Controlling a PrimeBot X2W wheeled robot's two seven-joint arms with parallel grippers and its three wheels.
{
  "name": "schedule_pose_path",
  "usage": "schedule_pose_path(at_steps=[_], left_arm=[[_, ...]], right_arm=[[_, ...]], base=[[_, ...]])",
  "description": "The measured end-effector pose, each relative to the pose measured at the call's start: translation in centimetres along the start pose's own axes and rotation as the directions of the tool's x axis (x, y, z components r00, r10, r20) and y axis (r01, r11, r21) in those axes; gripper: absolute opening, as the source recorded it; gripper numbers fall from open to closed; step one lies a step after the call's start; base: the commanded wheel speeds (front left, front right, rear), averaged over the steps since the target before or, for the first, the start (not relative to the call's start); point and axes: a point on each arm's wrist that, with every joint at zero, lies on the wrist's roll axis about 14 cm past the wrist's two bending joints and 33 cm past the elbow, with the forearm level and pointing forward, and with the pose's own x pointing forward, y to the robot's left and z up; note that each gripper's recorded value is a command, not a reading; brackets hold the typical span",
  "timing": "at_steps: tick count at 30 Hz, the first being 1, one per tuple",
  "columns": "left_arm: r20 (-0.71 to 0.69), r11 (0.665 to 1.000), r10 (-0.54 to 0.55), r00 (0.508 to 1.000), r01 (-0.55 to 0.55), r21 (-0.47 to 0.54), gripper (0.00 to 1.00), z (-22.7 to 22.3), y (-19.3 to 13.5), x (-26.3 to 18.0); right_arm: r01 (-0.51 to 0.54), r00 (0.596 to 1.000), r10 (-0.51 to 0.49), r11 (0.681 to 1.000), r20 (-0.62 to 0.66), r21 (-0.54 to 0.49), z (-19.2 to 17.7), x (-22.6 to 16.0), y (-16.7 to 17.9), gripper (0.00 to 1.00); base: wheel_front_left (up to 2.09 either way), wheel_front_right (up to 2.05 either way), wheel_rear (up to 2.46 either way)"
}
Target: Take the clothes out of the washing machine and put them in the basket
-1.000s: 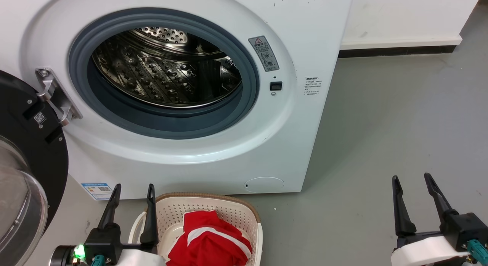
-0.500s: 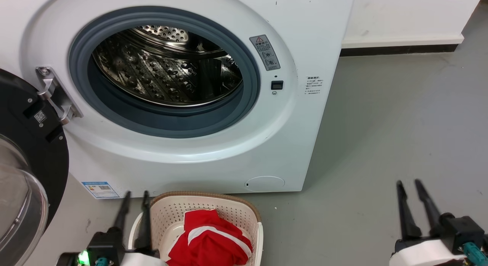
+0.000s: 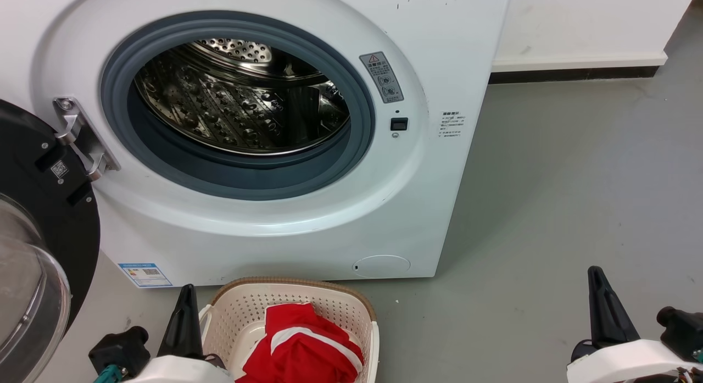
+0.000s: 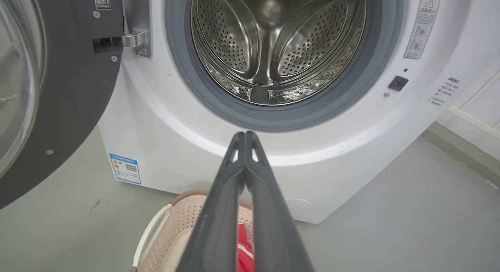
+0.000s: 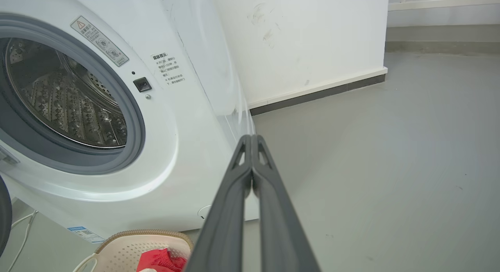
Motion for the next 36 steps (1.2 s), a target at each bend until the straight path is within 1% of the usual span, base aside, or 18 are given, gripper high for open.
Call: schedule_pose_path(at_steps=[9, 17, 27, 28, 29, 31, 32, 33, 36], left_arm=[[-0.019, 0.987, 0.017, 1.000, -0.020, -0.162, 0.00, -0.1, 0.3, 0.4], [-0.033, 0.957, 0.023, 0.999, -0.032, -0.290, 0.00, -0.1, 0.4, 0.7], [-0.046, 0.903, 0.027, 0.999, -0.044, -0.428, 0.00, 0.0, 0.5, 1.1], [-0.046, 0.903, 0.027, 0.999, -0.044, -0.428, 0.00, 0.0, 0.5, 1.1], [-0.049, 0.890, 0.025, 0.999, -0.044, -0.454, 0.00, 0.0, 0.5, 1.2], [-0.049, 0.877, 0.023, 0.999, -0.044, -0.478, 0.00, 0.1, 0.5, 1.3], [-0.049, 0.877, 0.023, 0.999, -0.044, -0.478, 0.00, 0.1, 0.5, 1.3], [-0.044, 0.864, 0.020, 0.999, -0.040, -0.503, 0.00, 0.3, 0.4, 1.5], [-0.051, 0.843, 0.020, 0.998, -0.044, -0.536, 0.00, 0.2, 0.4, 1.5]], right_arm=[[0.021, 1.000, -0.021, 0.986, -0.003, 0.163, 0.2, 0.5, -0.2, 0.00], [0.040, 0.999, -0.037, 0.956, -0.015, 0.291, 0.1, 0.6, -0.4, 0.00], [0.055, 0.998, -0.047, 0.899, -0.028, 0.433, 0.1, 0.9, -0.6, 0.00], [0.055, 0.998, -0.047, 0.899, -0.028, 0.433, 0.1, 0.9, -0.6, 0.00], [0.056, 0.998, -0.048, 0.888, -0.030, 0.457, 0.1, 0.9, -0.6, 0.00], [0.054, 0.999, -0.046, 0.873, -0.028, 0.484, 0.3, 1.1, -0.5, 0.00], [0.054, 0.999, -0.046, 0.873, -0.028, 0.484, 0.3, 1.1, -0.5, 0.00], [0.051, 0.999, -0.045, 0.861, -0.025, 0.507, 0.4, 1.3, -0.5, 0.00], [0.055, 0.998, -0.045, 0.839, -0.032, 0.542, 0.3, 1.3, -0.5, 0.00]], base=[[0.00, 0.00, 0.00], [0.00, 0.00, 0.00], [0.00, 0.00, 0.00], [0.00, 0.00, 0.00], [0.00, 0.00, 0.00], [0.00, 0.00, 0.00], [0.00, 0.00, 0.00], [0.00, 0.00, 0.00], [0.00, 0.00, 0.00]])
